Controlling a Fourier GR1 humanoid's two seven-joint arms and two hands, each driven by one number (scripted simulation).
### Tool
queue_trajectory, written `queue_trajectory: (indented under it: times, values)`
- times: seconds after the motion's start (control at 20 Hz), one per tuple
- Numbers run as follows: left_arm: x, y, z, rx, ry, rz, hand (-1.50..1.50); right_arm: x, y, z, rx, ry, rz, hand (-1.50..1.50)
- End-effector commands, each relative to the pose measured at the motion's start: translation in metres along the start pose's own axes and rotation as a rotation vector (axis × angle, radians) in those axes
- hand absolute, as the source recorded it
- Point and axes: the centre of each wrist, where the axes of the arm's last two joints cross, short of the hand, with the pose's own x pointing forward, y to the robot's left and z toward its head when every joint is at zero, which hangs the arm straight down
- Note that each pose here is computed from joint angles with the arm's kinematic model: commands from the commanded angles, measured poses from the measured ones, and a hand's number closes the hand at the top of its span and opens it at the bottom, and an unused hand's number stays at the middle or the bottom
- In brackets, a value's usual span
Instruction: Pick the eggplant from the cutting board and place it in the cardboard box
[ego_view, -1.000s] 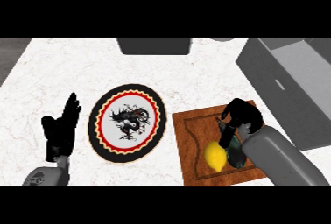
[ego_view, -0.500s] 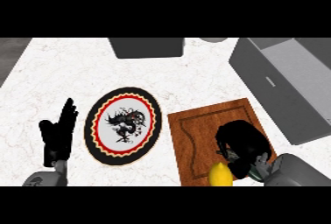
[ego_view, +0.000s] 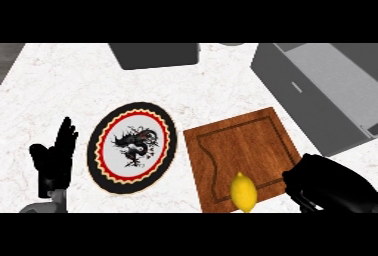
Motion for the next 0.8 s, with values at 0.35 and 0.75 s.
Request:
queue_trajectory:
  times: [0.35,0.75]
  values:
    - [-0.011,0.021,0.009,0.040,0.007,0.007,0.00,-0.059,-0.064,0.087,-0.346,-0.165,-0.010,1.50]
    - [-0.004,0.011,0.007,0.009,-0.019,0.006,0.00,-0.129,-0.122,0.187,-0.511,-0.081,-0.010,1.50]
